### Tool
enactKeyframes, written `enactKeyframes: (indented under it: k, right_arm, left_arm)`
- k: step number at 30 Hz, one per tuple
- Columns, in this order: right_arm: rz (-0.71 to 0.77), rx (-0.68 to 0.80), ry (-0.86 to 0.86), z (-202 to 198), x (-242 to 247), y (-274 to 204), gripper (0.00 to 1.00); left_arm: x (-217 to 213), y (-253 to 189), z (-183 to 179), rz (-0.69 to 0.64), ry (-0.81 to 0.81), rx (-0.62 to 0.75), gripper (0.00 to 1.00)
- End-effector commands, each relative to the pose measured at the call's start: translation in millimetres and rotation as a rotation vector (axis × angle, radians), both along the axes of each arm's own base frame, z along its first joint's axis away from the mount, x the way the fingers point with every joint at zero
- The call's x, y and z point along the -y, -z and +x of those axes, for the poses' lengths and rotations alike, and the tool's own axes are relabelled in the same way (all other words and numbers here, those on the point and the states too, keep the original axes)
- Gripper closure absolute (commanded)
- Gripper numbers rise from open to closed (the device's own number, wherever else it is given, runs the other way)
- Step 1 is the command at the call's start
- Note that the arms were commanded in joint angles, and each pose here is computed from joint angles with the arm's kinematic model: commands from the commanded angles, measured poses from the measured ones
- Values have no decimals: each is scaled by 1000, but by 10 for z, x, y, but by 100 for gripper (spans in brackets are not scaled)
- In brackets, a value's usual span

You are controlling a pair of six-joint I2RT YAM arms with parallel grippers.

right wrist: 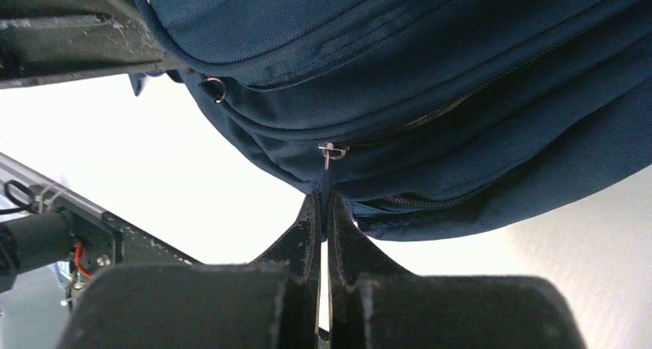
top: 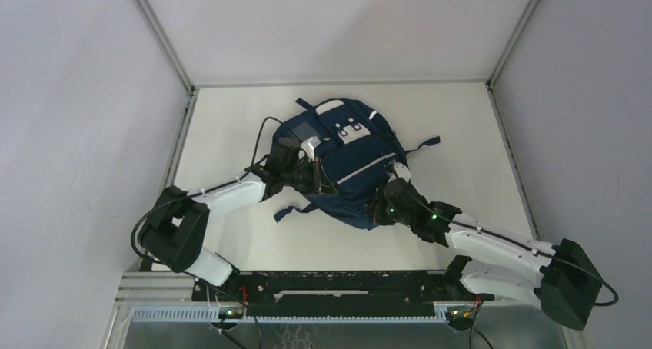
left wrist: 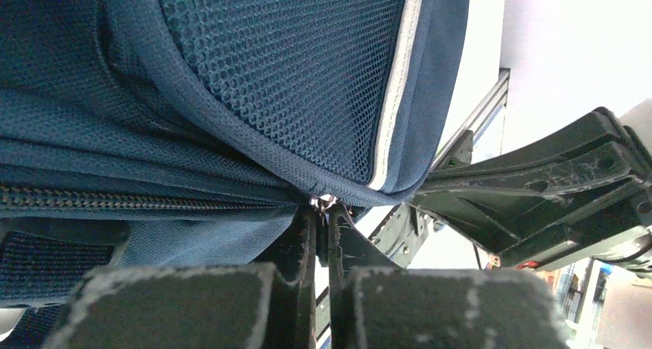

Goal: Pack the student bag
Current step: Zip the student bag at the center of the board.

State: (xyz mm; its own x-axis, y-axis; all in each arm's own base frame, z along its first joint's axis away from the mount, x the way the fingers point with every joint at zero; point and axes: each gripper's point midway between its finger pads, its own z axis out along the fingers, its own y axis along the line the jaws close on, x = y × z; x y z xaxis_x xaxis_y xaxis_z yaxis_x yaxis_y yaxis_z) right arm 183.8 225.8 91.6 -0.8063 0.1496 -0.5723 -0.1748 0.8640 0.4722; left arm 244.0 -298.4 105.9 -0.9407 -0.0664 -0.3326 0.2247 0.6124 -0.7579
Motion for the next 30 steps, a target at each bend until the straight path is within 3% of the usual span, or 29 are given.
enactKeyframes:
  k: [1, 8, 13, 30]
  right_arm:
    - [136, 92, -38, 84, -447, -438, 100]
    - [197, 156, -136, 30, -924, -733, 100]
    - [148, 144, -131, 46, -919, -644, 100]
    - [-163, 88, 183, 484, 780, 38, 100]
  left_arm:
    - [292, -456, 183, -120, 40, 130, 100]
    - [330, -483, 164, -132, 45, 133, 100]
    - [309, -541, 156, -135, 45, 146, 100]
    - [-566, -677, 286, -57, -149, 225, 100]
